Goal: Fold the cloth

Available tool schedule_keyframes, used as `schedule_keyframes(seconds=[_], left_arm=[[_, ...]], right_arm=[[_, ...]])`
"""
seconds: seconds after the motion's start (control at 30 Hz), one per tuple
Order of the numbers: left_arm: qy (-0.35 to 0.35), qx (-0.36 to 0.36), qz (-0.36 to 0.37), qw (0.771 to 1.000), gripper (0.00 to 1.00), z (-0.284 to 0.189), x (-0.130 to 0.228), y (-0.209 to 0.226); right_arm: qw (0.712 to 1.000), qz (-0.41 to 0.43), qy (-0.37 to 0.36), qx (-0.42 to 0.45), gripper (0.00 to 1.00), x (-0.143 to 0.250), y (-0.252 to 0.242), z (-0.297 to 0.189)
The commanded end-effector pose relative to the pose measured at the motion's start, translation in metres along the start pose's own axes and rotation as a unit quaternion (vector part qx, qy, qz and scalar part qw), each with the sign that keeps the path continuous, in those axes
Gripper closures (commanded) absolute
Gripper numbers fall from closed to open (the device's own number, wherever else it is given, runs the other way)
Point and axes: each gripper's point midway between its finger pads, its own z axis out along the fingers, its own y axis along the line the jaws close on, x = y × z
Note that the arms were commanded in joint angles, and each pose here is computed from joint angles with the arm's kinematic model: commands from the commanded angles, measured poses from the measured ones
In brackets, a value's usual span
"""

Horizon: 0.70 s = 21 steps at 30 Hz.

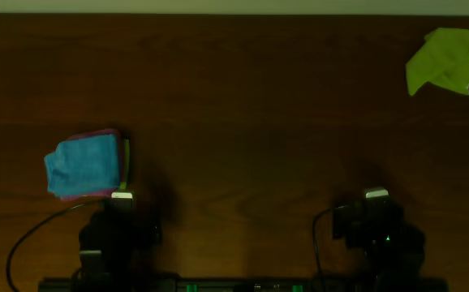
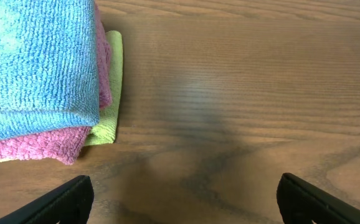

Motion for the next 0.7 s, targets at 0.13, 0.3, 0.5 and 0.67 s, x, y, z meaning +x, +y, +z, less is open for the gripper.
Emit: schedule_keyframes(seconds=[0.13, 0.3, 0.5, 0.67], left_arm=[[0.017, -0.004, 0.009, 1.0, 0.05, 0.0016, 0.0102, 0.0014], [0.017, -0.004, 0.009, 1.0, 0.05, 0.0015, 0.01, 0.0014], [0.017, -0.004, 0.009, 1.0, 0.05, 0.0015, 0.01, 0.0014], [0.017, -0.004, 0.009, 1.0, 0.05, 0.0015, 0.01, 0.0014]], right_arm=[[1.0, -0.005, 0.003, -0.005, 0.01, 0.004, 0.0022, 0.002], [1.0, -0.005, 0.003, -0.005, 0.01, 0.004, 0.0022, 0.002], [1.0, -0.005, 0.003, -0.005, 0.01, 0.004, 0.0022, 0.002], [1.0, -0.005, 0.003, -0.005, 0.01, 0.004, 0.0022, 0.002]])
